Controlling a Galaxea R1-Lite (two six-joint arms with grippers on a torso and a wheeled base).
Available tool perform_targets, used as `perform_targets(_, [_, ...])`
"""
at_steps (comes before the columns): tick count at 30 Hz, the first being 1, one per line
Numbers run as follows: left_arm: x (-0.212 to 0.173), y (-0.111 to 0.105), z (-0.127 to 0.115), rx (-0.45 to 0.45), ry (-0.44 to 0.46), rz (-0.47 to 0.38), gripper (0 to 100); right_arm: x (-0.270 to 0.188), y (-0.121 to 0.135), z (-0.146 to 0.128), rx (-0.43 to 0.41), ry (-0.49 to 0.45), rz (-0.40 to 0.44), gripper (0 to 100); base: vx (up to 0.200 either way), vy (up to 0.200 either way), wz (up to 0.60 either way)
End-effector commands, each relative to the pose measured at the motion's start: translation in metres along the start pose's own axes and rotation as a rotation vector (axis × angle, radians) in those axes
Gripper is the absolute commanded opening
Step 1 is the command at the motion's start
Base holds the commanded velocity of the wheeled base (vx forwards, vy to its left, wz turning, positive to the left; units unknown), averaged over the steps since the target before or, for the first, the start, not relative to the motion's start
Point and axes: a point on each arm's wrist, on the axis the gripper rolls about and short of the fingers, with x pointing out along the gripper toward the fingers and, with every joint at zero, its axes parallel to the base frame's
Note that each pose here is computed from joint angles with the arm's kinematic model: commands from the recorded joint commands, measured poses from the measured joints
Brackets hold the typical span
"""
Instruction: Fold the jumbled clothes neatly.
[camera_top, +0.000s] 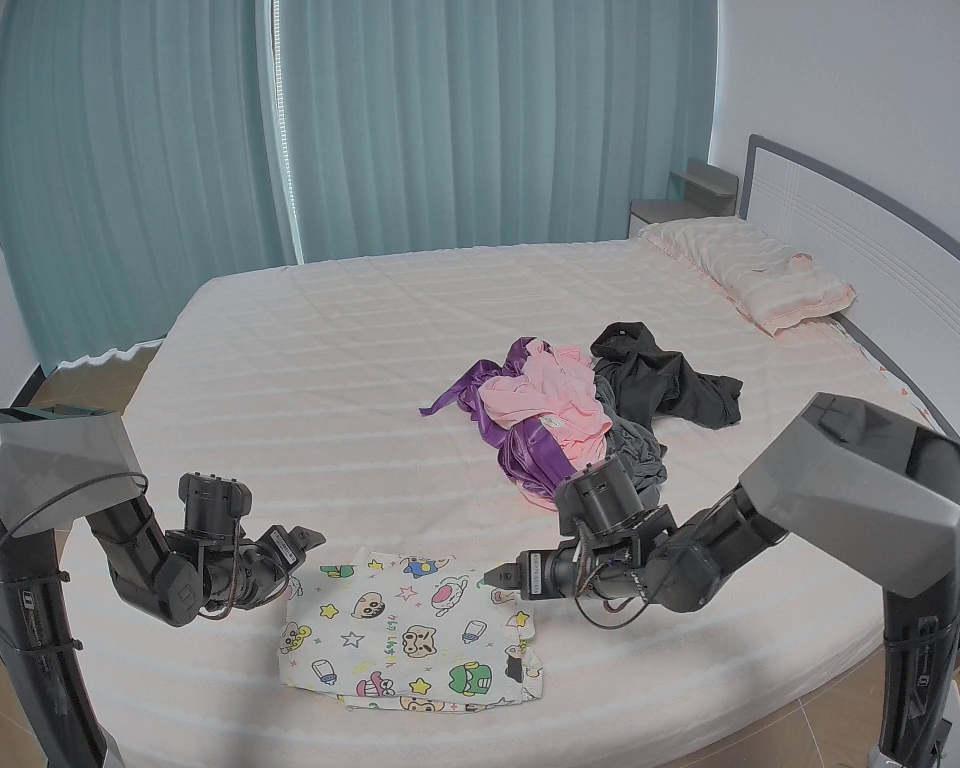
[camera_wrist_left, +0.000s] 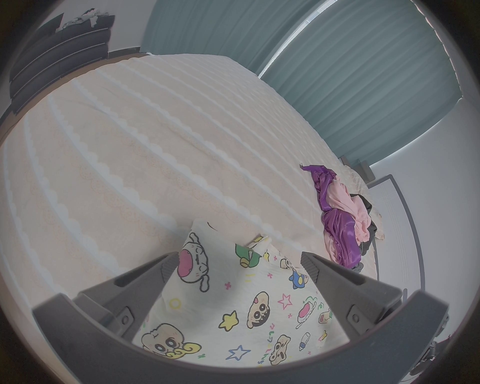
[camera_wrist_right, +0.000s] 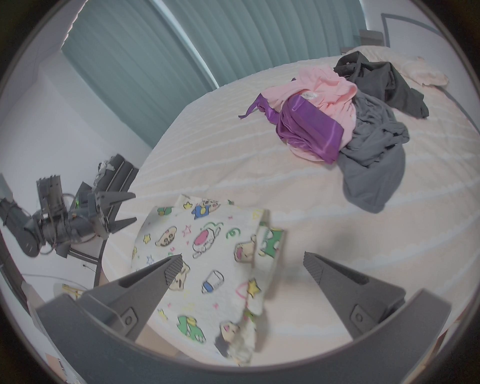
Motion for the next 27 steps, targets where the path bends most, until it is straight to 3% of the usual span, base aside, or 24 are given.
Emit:
perform_targets(1, [0.005, 0.0, 0.0, -0.001, 0.005, 0.001, 100, 0.041, -0.003, -0.023, 0.011, 0.062, -0.022, 100, 0.0, 0.0, 0.0])
perform_targets(14, [0.007, 0.002, 0.0, -0.003, 0.006, 0.006, 100, 0.066, -0.004, -0.019, 0.012, 0.008, -0.059, 100, 0.0, 0.0, 0.0])
perform_targets(15, [0.008, 0.002, -0.001, -0.003, 0.007, 0.007, 100, 0.066, -0.005, -0.019, 0.013, 0.004, -0.063, 0, 0.0, 0.0, 0.0])
perform_targets(27, [0.009, 0.003, -0.002, -0.001, 0.01, 0.013, 100, 0.066, -0.009, -0.006, 0.049, -0.067, -0.118, 0, 0.0, 0.0, 0.0])
